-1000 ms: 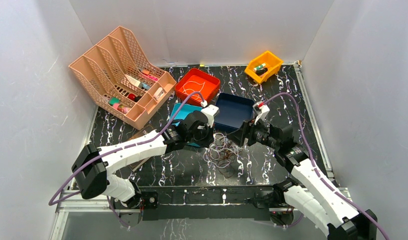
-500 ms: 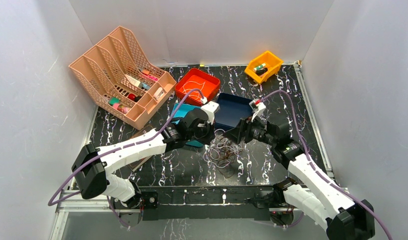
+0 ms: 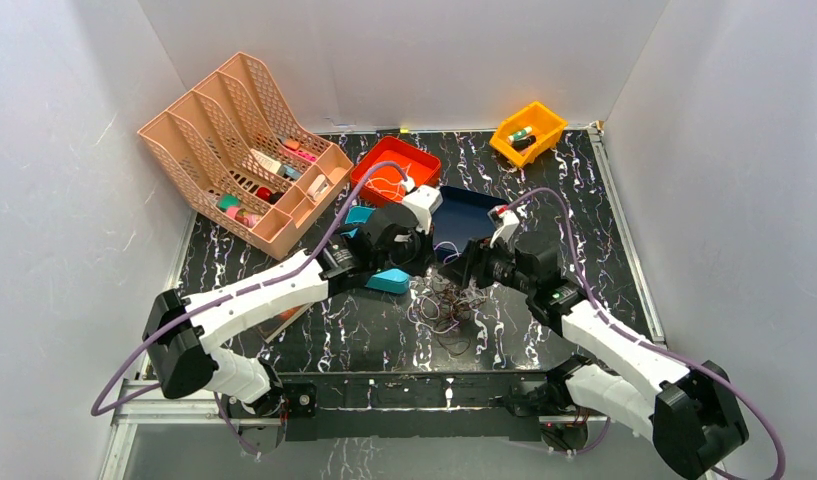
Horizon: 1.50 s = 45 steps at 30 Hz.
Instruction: Untangle the cables
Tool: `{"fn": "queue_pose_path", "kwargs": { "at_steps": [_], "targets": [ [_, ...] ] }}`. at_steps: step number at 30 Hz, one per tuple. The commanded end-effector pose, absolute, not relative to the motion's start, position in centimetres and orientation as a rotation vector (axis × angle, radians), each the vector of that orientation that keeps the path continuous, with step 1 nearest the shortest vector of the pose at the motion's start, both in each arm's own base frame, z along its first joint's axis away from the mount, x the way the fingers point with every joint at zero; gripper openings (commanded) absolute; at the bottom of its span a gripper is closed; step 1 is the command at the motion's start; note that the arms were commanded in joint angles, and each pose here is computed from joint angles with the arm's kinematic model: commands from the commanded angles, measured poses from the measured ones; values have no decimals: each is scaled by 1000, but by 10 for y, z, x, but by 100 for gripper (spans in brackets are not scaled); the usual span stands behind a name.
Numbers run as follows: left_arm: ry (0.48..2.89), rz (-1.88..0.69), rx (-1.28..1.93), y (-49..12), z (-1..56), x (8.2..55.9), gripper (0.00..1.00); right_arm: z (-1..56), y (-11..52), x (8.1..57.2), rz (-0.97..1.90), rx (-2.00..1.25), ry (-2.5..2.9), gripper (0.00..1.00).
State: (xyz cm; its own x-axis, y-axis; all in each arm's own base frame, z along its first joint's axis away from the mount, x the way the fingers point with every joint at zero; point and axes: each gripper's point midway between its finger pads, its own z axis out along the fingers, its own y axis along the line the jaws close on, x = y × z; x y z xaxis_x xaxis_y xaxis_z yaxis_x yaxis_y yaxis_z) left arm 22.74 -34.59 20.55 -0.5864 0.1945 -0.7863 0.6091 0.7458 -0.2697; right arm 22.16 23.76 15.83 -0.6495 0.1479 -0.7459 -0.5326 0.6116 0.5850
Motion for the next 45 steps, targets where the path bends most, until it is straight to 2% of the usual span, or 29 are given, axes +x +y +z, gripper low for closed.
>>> {"fn": "queue_pose_path", "kwargs": {
  "at_steps": [1, 8, 18, 29, 38, 45],
  "targets": [
    [2053, -722, 570, -339, 265, 227, 0, 173, 237, 254, 1007, -193, 1923, 72],
    [1948, -686, 549, -327, 322, 233, 0, 153, 246, 255, 1036, -216, 1973, 69],
    [1770, -636, 502, -314, 411, 247, 0, 114, 241, 227, 1069, -259, 2066, 69],
    [1614, -584, 500, -308, 480, 258, 0, 84, 211, 202, 951, -259, 2141, 70],
    [1462, -546, 490, -302, 543, 264, 0, 97, 197, 198, 868, -295, 2123, 72],
    [1369, -521, 490, -302, 575, 268, 0, 173, 183, 215, 782, -280, 1880, 76]
  ]
}}
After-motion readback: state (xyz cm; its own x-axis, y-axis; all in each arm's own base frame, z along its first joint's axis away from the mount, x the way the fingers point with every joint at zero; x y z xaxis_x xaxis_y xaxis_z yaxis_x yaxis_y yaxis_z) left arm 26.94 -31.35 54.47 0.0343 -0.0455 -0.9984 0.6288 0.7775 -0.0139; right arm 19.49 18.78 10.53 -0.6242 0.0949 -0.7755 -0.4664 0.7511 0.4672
